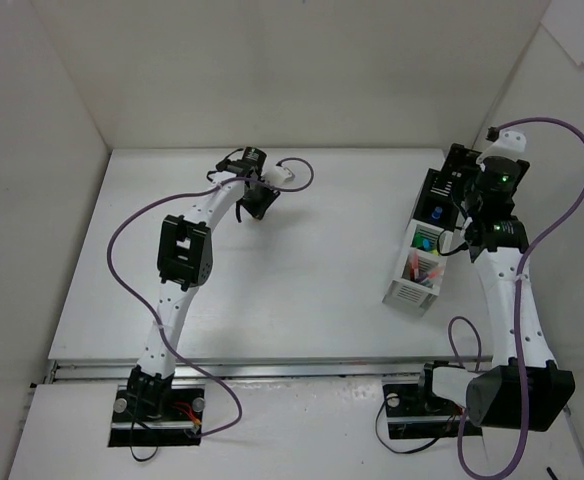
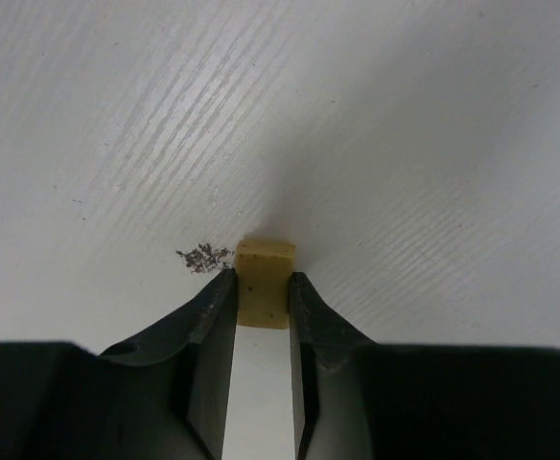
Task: Sort the stationery into containers
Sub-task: Pick up the stationery from the center of the board, then place the stationery in the storage box.
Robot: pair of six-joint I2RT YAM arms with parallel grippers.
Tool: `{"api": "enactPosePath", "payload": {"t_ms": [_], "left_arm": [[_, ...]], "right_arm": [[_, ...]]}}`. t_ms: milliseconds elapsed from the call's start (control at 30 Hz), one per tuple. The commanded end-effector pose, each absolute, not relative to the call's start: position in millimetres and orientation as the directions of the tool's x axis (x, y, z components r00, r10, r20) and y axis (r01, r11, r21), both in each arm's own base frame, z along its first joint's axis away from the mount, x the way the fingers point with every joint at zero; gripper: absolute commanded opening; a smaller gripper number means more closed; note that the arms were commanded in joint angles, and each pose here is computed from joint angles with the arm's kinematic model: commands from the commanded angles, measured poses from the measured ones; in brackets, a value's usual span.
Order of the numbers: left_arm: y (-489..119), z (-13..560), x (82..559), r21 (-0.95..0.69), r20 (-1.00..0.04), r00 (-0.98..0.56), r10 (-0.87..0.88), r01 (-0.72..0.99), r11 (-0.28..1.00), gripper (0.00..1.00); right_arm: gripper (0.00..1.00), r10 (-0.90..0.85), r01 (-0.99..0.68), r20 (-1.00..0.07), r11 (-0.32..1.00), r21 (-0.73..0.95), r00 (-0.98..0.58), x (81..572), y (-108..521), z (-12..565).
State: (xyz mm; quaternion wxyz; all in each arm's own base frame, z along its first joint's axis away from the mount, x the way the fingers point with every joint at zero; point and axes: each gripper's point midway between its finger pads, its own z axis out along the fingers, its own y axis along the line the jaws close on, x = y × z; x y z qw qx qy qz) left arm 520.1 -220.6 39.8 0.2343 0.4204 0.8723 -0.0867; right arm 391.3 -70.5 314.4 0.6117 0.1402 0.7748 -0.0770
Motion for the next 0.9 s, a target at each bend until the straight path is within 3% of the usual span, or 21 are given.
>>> {"api": "enactPosePath", "payload": {"t_ms": [0, 100, 233, 467, 633, 867], "left_arm": [[-212, 60, 522, 0.073, -0.481, -0.552, 0.682, 0.749, 0.658, 0.00], [-214, 66, 520, 0.070, -0.509, -0.549, 0.663, 0.741, 0.668, 0.00], [-232, 113, 512, 0.030, -0.626, -0.486, 0.610, 0.766, 0.642, 0.00], [-262, 253, 440, 0.036, -0.863, -0.207, 0.461, 0.885, 0.464, 0.00], [-268, 294, 375, 0.071, -0.926, -0.083, 0.367, 0.919, 0.388, 0.00], [-290, 283, 309, 0.114, -0.929, -0.022, 0.370, 0.933, 0.341, 0.00]], "right_arm": [[0.98, 0.097, 0.314, -0.990, 0.947, 0.061, -0.099, 390, -73, 348], [0.98, 0.090, 0.245, -0.990, 0.968, 0.060, -0.110, 392, -61, 347], [0.98, 0.134, 0.099, -0.983, 0.988, 0.121, -0.129, 392, -30, 341], [0.98, 0.252, -0.232, -0.930, 0.920, 0.316, -0.269, 381, 75, 308], [0.98, 0.372, -0.346, -0.846, 0.791, 0.505, -0.383, 369, 138, 289], [0.97, 0.418, -0.432, -0.773, 0.654, 0.621, -0.478, 350, 201, 294]]}}
